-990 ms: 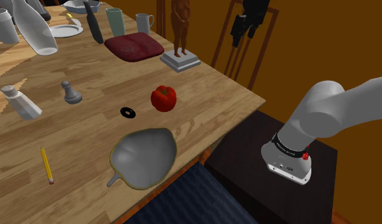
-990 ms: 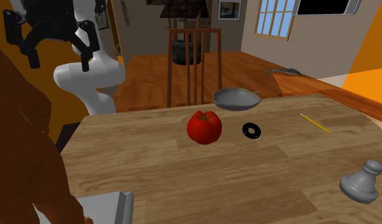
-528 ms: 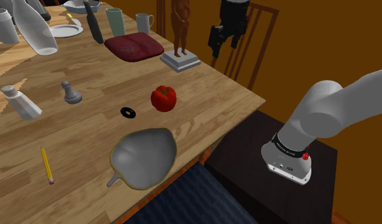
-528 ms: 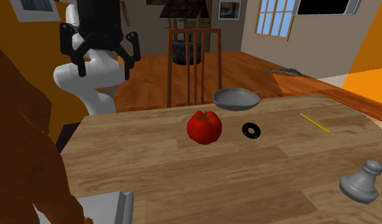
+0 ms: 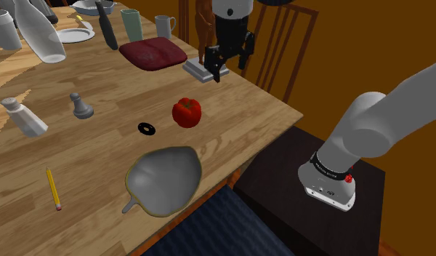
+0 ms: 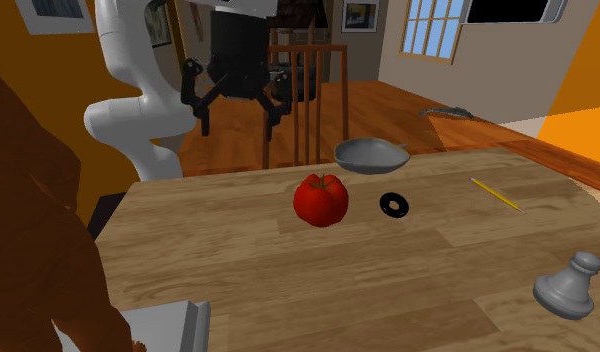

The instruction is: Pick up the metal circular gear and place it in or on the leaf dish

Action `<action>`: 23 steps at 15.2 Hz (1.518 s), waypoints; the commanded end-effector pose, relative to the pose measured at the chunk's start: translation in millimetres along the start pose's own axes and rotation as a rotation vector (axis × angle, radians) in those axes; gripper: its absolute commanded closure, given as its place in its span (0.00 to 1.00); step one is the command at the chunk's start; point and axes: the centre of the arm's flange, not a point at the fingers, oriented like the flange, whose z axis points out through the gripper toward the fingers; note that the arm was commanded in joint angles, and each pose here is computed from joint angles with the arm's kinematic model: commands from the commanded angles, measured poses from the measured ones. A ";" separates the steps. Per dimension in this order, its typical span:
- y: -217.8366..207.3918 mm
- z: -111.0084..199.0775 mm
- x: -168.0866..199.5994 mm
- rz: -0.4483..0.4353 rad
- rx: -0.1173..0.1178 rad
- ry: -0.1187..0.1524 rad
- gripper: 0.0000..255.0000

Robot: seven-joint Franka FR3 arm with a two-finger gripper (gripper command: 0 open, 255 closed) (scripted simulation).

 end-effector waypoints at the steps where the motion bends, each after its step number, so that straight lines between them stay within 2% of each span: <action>1: -27.3 3.4 4.7 0.018 0.000 -0.012 0.00; 20: -273.8 38.4 57.9 0.166 -0.016 -0.114 0.00; 23: -274.6 49.0 56.9 0.166 -0.017 -0.114 0.00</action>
